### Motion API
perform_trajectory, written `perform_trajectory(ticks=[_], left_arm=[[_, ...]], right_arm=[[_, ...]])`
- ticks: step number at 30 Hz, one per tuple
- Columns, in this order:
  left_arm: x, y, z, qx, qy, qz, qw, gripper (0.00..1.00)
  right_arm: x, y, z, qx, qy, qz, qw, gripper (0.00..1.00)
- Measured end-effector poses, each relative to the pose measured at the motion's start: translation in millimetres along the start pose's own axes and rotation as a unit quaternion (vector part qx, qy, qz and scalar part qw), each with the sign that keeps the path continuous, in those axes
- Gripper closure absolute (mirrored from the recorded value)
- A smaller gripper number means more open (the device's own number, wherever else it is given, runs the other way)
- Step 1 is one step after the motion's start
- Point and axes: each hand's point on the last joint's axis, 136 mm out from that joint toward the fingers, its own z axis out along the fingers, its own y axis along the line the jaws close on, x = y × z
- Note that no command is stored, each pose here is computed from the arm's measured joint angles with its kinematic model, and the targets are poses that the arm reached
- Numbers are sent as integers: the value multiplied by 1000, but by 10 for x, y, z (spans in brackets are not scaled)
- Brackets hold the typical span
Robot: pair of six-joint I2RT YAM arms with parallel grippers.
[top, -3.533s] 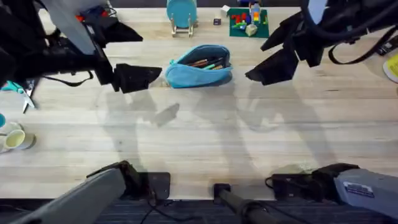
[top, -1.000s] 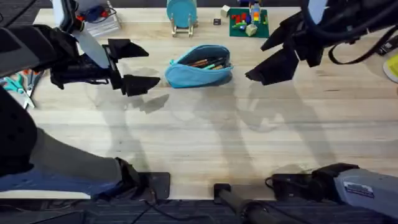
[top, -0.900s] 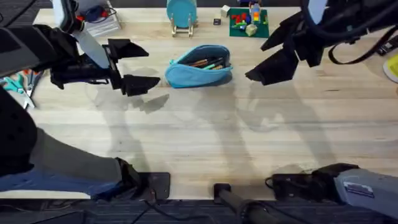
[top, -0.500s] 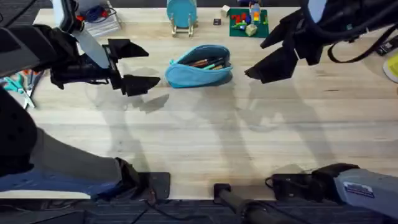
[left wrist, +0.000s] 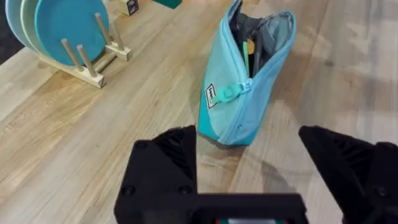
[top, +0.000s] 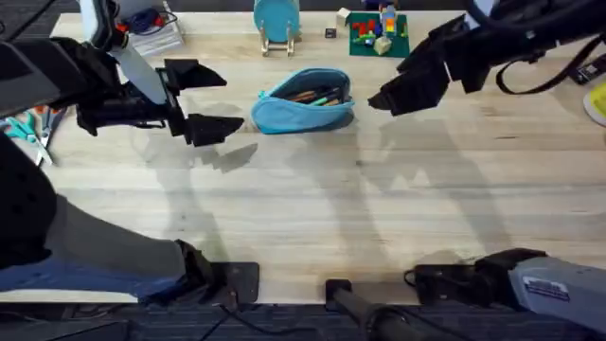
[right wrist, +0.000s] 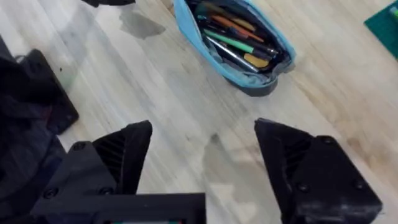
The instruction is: Unzip the bag, pick up the pens from the table one at a time and place them inside, then zip the bag closed.
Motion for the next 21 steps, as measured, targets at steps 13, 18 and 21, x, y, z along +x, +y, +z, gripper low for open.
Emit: perform_trajectory(ticks=[13, 18, 21], left_arm=[[0, 0, 0, 0, 0, 0, 1000, 7], [1, 0, 0, 0, 0, 0, 1000, 7], [1, 0, 0, 0, 0, 0, 1000, 8]], right_arm=[[-337, -90, -245, 54, -39, 29, 997, 4], [-592, -75, -286, 71, -76, -5, 995, 4], [-697, -51, -265, 83, -87, -20, 993, 4]])
